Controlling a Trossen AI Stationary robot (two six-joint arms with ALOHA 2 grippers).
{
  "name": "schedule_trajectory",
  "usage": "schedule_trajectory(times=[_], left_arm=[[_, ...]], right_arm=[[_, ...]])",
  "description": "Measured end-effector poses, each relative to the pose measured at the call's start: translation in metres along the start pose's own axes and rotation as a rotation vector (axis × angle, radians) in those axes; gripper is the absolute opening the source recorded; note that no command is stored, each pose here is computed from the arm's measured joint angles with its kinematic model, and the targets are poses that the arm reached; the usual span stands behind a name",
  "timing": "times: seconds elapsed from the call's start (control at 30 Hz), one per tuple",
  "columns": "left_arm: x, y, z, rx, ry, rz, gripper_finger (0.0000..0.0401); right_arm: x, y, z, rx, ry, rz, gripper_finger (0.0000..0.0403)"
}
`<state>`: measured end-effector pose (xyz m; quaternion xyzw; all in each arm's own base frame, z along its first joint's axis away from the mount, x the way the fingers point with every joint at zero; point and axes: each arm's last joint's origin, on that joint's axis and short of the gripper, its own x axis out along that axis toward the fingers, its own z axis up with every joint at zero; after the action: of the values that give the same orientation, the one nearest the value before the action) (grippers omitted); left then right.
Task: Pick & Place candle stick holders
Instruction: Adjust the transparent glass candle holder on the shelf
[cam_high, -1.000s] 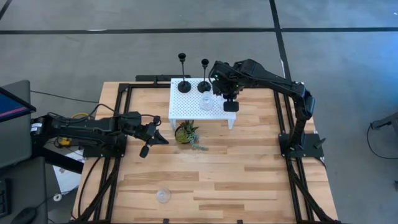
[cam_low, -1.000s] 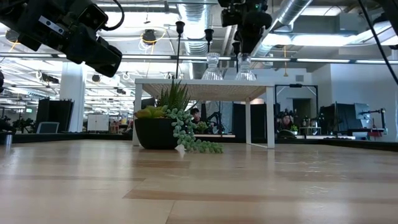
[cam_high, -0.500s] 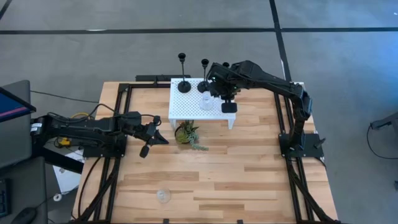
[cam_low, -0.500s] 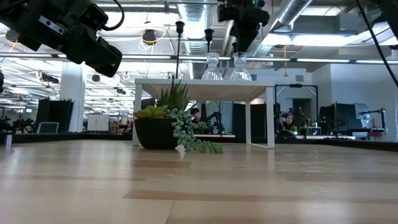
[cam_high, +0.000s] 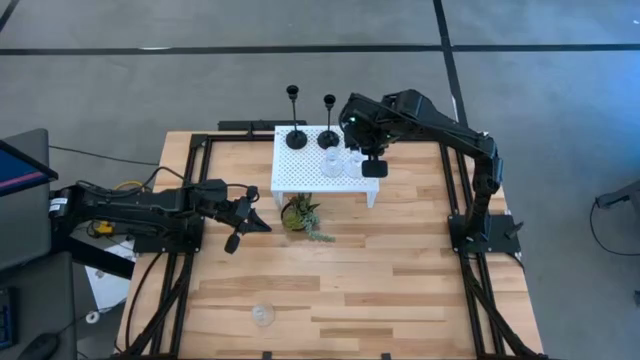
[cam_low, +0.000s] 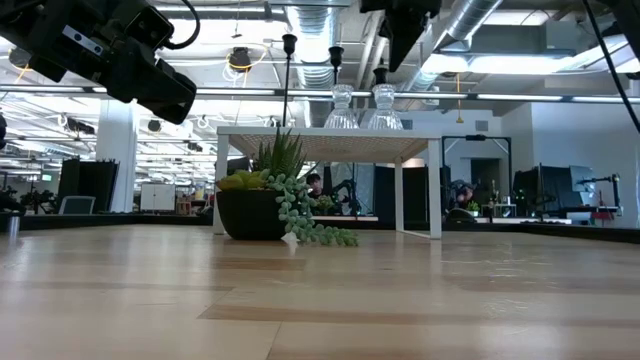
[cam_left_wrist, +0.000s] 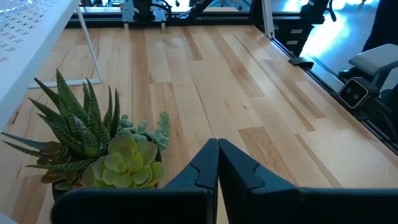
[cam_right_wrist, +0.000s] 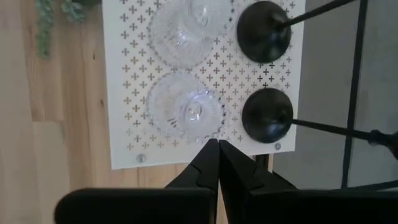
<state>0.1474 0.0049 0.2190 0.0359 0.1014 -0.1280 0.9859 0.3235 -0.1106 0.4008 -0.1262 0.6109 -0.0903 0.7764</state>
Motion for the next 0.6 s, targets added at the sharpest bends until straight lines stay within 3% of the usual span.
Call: schedule_trajectory(times=[0.37,0.6], left_arm=[[0.0,0.0,0.0,0.0,0.0,0.0,0.001],[0.0,0.0,0.0,0.0,0.0,0.0,0.001]], right_arm=[[-0.023,0.024,-0.005,0.03,-0.06,0.023,0.0],[-0.039,0.056,-0.047,0.114,-0.084,0.005,0.0]])
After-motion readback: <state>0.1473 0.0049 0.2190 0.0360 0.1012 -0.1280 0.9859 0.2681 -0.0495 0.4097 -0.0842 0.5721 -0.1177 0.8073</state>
